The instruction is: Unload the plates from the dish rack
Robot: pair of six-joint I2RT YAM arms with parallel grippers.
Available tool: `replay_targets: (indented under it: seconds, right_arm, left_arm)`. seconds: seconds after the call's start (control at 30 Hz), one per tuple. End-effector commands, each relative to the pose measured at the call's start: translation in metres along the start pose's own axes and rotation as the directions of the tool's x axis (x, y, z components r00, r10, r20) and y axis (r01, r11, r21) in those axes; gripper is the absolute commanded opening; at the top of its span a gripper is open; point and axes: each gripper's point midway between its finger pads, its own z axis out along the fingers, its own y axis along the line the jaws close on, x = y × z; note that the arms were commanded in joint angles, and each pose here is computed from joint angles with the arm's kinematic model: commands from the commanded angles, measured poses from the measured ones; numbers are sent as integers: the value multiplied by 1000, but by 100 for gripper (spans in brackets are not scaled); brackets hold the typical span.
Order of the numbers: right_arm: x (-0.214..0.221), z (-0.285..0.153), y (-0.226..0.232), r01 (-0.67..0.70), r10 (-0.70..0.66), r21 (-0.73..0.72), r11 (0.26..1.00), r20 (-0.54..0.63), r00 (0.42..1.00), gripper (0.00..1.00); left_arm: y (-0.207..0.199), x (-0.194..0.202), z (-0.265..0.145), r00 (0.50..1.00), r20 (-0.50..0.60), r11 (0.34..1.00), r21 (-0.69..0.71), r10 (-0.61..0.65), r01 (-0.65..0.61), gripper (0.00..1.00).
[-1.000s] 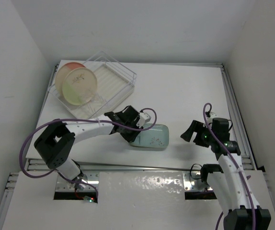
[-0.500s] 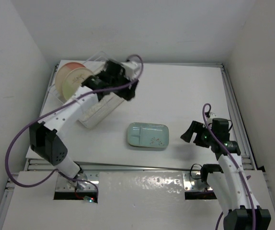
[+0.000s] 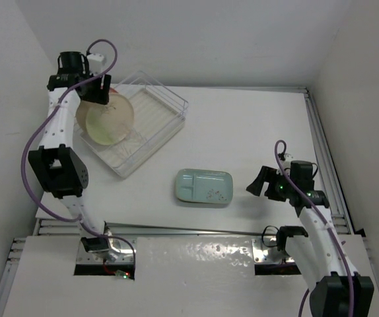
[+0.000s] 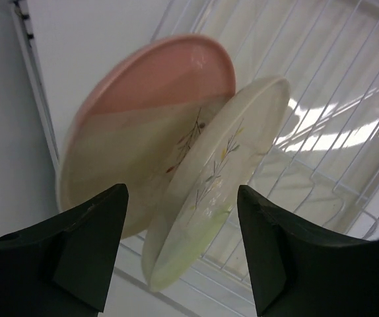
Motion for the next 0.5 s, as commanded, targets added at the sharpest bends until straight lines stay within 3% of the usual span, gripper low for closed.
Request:
replay_targets:
  seconds: [0.0, 0.23, 0.4, 0.43, 0.47]
  right_arm:
    - [-7, 4, 4, 38, -38, -28, 999, 18, 999, 82]
    - [-4, 7, 1, 32, -32, -23, 999, 6, 999, 82]
    - [-6, 7, 1, 30, -30, -14, 999, 4, 1000, 82]
    - [-6, 7, 0, 31, -31, -11, 999, 3, 1000, 82]
    - [-7, 7, 0, 32, -32, -10, 999, 5, 999, 82]
  left_arm:
    - [-10, 3, 0, 997, -21, 996, 54, 78, -77, 65]
    - [6, 25, 33, 995, -90, 999, -11, 44, -45, 58]
    - [-8, 47, 39, 986, -163, 997, 72, 29, -18, 28]
    - [-11, 45, 36, 988, -152, 996, 91, 28, -14, 15]
    - [-13, 43, 32, 989, -143, 995, 98, 30, -16, 8]
